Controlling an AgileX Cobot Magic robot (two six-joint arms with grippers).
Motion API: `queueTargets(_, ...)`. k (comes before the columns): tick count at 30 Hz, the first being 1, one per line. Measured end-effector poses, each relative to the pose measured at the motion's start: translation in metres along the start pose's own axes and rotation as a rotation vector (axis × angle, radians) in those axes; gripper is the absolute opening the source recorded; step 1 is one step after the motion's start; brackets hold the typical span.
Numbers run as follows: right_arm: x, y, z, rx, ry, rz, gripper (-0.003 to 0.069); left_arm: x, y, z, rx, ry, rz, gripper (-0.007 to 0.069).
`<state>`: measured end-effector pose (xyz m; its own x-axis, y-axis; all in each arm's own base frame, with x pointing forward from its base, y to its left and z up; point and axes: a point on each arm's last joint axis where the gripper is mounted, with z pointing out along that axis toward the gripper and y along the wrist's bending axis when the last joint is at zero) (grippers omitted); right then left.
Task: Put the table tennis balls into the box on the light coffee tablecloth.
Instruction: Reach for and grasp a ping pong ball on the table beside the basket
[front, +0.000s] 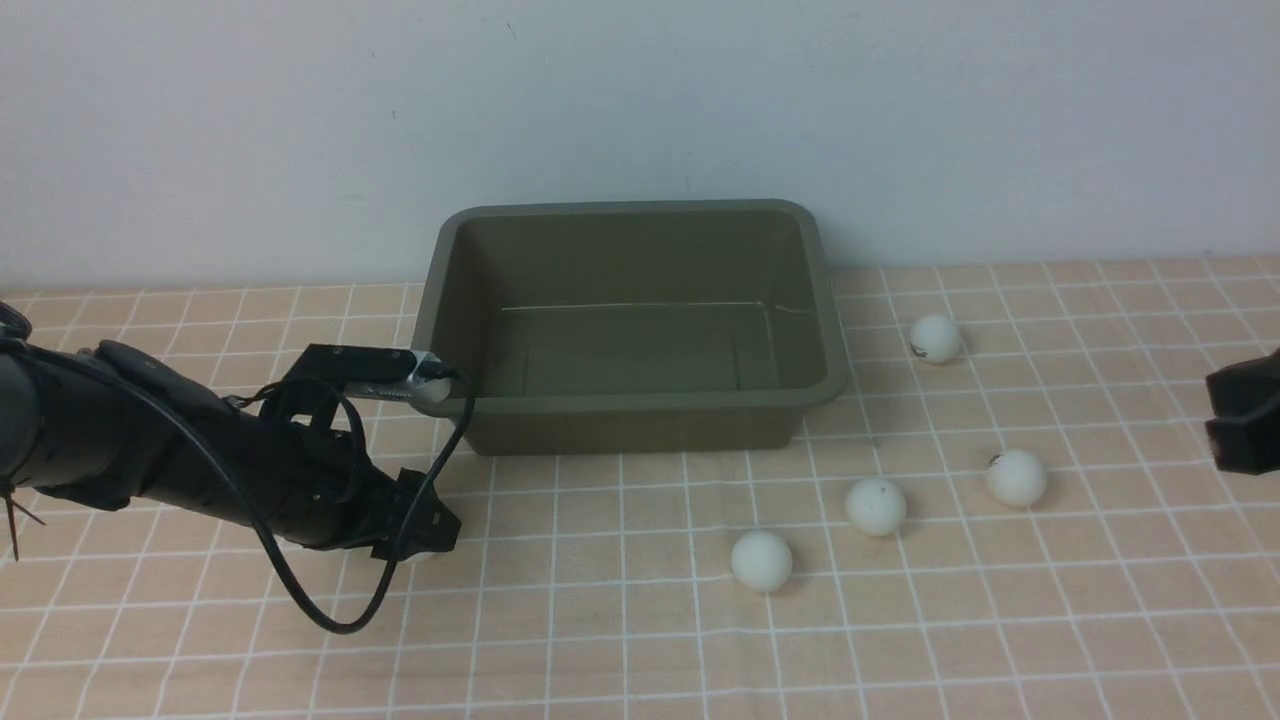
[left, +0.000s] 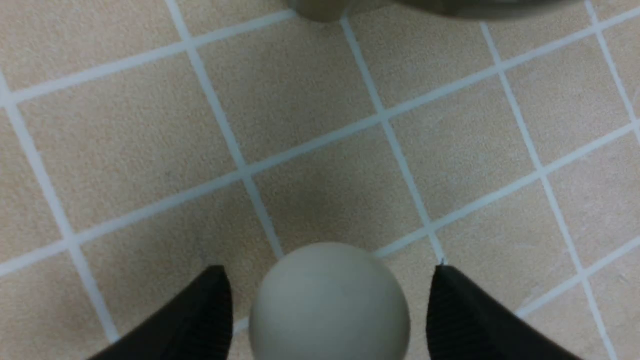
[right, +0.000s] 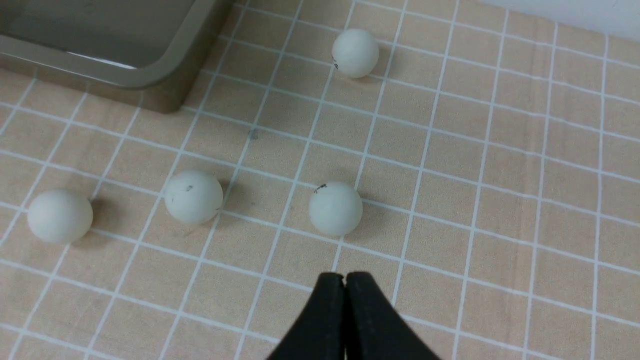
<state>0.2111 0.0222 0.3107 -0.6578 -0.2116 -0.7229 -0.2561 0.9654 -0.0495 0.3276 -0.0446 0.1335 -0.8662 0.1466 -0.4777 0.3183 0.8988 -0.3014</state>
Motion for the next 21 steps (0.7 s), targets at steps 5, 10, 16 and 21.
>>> queueTargets(5, 0.000, 0.000, 0.000, -0.001, 0.003, 0.000, -0.0016, -0.001, -0.001, 0.000, 0.013, -0.005, -0.015, 0.0318)
queueTargets(10, 0.000, 0.000, 0.000, -0.001, 0.003, 0.000, -0.0016, 0.000, -0.005, 0.000, 0.053, 0.006, -0.025, 0.0318)
queueTargets(16, 0.000, 0.000, 0.000, -0.001, 0.004, 0.000, -0.0016, 0.004, -0.015, -0.002, 0.158, 0.055, -0.023, 0.0318)
queueTargets(21, 0.001, 0.000, 0.000, -0.004, 0.011, 0.000, -0.0016, 0.007, -0.026, -0.013, 0.246, 0.111, 0.019, 0.0318)
